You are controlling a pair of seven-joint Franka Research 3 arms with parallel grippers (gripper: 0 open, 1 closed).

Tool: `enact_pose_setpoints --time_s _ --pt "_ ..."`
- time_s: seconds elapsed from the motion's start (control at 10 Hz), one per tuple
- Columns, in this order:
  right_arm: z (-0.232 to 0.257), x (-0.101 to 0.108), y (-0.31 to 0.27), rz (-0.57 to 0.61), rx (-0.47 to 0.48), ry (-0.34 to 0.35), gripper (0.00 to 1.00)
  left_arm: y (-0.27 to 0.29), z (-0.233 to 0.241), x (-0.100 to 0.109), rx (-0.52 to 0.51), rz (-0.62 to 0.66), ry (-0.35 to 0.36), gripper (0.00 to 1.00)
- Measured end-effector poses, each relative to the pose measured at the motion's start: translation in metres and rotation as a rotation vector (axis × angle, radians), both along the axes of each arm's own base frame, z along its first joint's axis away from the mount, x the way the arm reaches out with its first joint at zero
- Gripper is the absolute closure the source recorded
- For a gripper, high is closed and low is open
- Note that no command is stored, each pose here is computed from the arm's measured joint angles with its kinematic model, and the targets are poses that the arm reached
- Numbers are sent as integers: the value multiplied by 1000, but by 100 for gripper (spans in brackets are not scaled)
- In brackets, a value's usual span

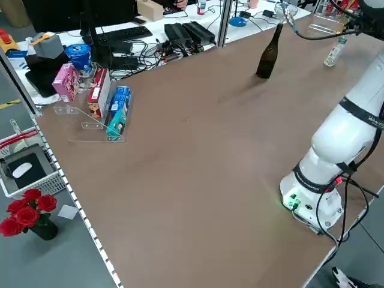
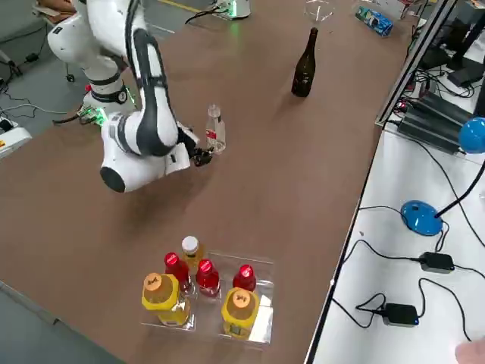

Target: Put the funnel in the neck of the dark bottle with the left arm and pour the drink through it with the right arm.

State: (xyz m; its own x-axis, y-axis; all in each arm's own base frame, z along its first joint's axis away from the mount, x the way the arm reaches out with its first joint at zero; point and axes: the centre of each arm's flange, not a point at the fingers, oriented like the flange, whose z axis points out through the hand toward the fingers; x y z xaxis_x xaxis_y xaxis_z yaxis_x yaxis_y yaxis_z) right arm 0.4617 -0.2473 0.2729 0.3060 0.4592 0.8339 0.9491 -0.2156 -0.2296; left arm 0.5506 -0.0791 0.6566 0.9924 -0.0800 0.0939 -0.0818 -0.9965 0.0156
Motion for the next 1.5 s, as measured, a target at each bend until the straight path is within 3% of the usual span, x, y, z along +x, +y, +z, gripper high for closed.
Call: enact_pose_setpoints --time_s 0.2,0.4,0.7,1.0,1.3,1.5 --pt "88 10 -5 -50 -130 89 0 0 0 0 0 0 0 2" --pt "143 19 8 -89 -251 186 0 0 0 0 0 0 0 2" --pt "238 48 56 -213 -500 341 0 0 0 0 0 0 0 2" --pt "311 58 126 -461 -698 539 0 3 0 0 -11 7 1 2" --pt "349 49 187 -817 -776 748 0 12 0 1 -21 23 3 3" --pt "369 43 222 -1035 -791 831 0 12 0 2 -21 24 4 3"
